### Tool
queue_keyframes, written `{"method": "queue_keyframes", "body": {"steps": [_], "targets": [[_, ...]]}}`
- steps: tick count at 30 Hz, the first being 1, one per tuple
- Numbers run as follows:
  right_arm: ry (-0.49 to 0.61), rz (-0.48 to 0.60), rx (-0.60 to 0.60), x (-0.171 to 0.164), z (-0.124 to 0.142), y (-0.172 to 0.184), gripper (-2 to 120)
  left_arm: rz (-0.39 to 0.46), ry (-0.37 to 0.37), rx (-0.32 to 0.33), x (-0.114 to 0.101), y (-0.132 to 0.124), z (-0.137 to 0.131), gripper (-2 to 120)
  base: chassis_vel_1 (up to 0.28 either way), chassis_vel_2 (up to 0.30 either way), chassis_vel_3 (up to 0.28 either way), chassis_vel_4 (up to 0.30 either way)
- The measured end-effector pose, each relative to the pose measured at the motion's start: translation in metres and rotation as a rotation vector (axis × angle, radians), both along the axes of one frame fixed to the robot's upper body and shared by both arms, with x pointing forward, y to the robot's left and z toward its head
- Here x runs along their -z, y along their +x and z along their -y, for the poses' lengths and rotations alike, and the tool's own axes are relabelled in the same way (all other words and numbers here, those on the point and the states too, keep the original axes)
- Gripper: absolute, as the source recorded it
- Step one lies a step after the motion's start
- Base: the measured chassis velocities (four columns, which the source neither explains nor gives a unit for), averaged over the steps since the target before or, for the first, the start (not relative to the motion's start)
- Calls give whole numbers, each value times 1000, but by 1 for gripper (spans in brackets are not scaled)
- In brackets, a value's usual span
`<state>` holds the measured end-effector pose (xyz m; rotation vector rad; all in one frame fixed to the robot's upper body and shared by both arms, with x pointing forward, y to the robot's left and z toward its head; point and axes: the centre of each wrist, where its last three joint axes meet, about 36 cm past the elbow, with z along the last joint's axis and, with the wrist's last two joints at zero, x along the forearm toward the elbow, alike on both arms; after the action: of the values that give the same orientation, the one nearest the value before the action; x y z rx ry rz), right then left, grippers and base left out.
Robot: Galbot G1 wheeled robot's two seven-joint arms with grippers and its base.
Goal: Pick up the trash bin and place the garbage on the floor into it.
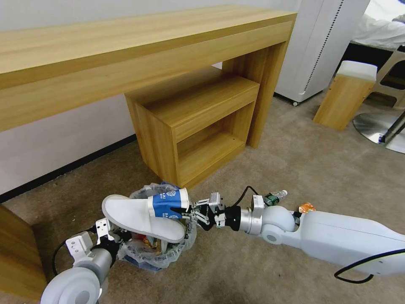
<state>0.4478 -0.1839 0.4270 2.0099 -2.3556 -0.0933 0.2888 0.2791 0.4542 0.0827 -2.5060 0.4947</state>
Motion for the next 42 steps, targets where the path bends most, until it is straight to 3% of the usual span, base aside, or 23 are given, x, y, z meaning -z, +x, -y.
{"method": "queue_keyframes", "body": {"steps": [13,29,42], "targets": [[-35,-7,-11,-20,-7,-6,0,11,-2,-6,0,4,-2,0,0,0,0,0],[-82,-34,-7,-8,-9,-12,0,37,-16,-5,-9,4,0,0,0,0,0,0],[-152,-25,-1,-16,-28,-11,0,54,-23,3,-14,-2,7,0,0,0,0,0]]}}
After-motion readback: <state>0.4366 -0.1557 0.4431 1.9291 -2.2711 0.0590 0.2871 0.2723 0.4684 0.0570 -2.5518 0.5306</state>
